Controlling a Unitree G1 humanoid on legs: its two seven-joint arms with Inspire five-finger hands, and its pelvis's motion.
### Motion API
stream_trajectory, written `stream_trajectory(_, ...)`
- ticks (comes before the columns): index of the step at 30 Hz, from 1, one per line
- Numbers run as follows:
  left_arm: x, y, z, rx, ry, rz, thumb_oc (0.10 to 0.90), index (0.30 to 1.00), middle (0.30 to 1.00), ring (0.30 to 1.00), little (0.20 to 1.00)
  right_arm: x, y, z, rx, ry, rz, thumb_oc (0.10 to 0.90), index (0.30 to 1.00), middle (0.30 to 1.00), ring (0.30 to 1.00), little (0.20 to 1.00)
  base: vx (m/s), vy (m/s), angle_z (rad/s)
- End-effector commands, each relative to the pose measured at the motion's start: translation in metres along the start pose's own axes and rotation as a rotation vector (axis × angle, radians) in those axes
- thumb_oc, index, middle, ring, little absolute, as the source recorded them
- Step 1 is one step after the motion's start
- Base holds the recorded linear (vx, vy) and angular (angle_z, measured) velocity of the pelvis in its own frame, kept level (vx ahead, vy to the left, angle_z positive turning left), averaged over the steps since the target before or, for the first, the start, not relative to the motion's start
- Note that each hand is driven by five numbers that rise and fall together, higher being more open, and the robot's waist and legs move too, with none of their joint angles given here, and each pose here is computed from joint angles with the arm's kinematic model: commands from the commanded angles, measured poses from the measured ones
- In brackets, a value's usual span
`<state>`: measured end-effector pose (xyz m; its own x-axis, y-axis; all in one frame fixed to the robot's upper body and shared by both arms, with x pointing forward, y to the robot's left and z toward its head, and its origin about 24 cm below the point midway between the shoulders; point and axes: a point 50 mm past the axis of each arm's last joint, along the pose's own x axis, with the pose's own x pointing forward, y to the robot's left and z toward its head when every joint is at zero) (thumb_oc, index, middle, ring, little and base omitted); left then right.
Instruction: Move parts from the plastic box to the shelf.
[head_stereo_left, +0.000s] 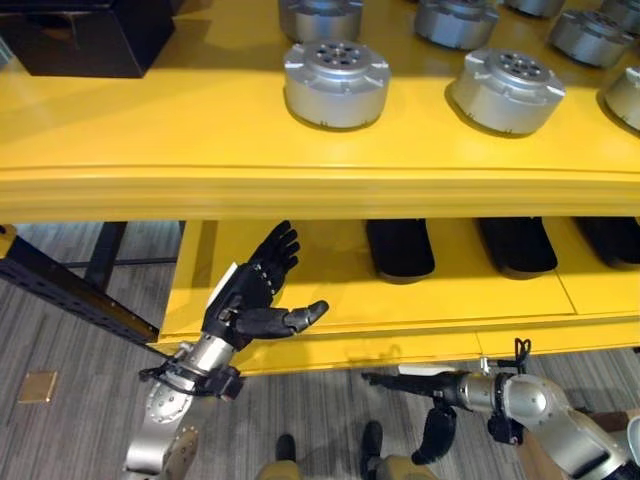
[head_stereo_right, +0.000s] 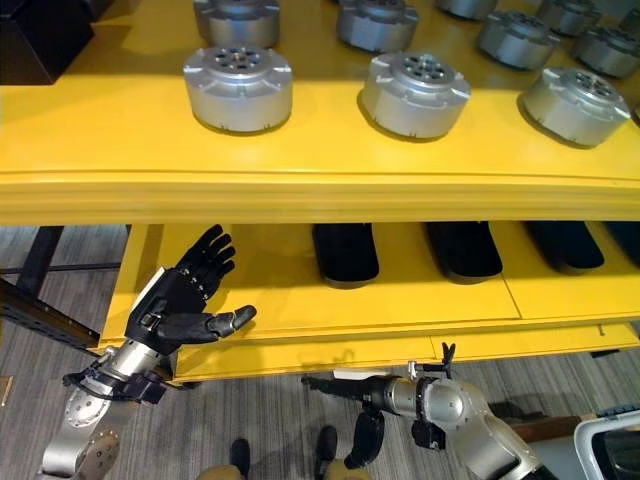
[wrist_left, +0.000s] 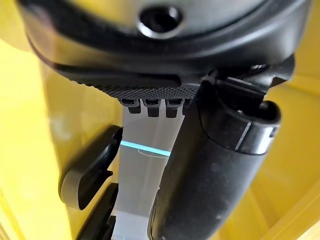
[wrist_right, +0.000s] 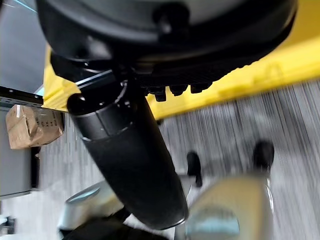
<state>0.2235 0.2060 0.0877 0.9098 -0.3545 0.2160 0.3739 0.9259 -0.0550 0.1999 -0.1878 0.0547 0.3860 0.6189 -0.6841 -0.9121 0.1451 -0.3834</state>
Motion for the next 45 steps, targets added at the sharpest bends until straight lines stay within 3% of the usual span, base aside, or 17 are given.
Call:
stream_trajectory(1,0.011,-0.003,0.049,0.111,-0.258,-0.072,0.9,1.0,1.0,1.0,1.0,-0.024,-0.034,0.039,-0.066,-0.247,-0.162,0.9,1.0,1.0,1.0,1.0,-0.02,-0.034,-0.11)
stream_trajectory(4,0.01,-0.003,0.049,0.109,-0.262,-0.077,0.9,1.0,1.0,1.0,1.0,-0.038,-0.047,0.045,0.005,-0.394,-0.324,0.9,1.0,1.0,1.0,1.0,-0.01,-0.017,-0.07)
stream_trajectory(9,0.004,0.0,0.044,0.094,-0.263,-0.07,0.9,1.0,1.0,1.0,1.0,-0.044,-0.046,0.052,0.174,-0.676,-0.405,0.9,1.0,1.0,1.0,1.0,-0.01,-0.011,-0.09)
stream_trajectory(20,-0.003,-0.007,0.036,0.063,-0.259,-0.07,0.9,1.0,1.0,1.0,1.0,-0.027,-0.037,0.066,0.395,-1.006,-0.465,0.9,1.0,1.0,1.0,1.0,-0.05,-0.078,-0.02)
stream_trajectory(24,-0.01,-0.014,0.034,-0.046,-0.302,-0.073,0.9,1.0,1.0,1.0,1.0,-0.029,-0.036,0.086,0.457,-1.252,-0.402,0.9,1.0,1.0,1.0,1.0,-0.14,-0.084,0.0)
stream_trajectory(36,-0.003,-0.036,0.025,-0.123,-0.295,-0.192,0.9,1.0,1.0,1.0,1.0,-0.021,-0.03,0.087,0.4,-1.229,-0.297,0.9,1.0,1.0,1.0,1.0,-0.14,0.038,-0.05)
stream_trajectory(41,0.002,-0.045,0.024,-0.12,-0.264,-0.287,0.9,1.0,1.0,1.0,1.0,-0.035,-0.045,0.073,0.547,-1.24,-0.578,0.9,1.0,1.0,1.0,1.0,-0.05,0.245,-0.37)
stream_trajectory(45,-0.004,-0.051,0.02,-0.151,-0.238,-0.33,0.9,1.0,1.0,1.0,1.0,-0.045,-0.043,0.051,0.569,-1.061,-0.918,0.9,1.0,1.0,1.0,1.0,-0.05,0.236,-0.33)
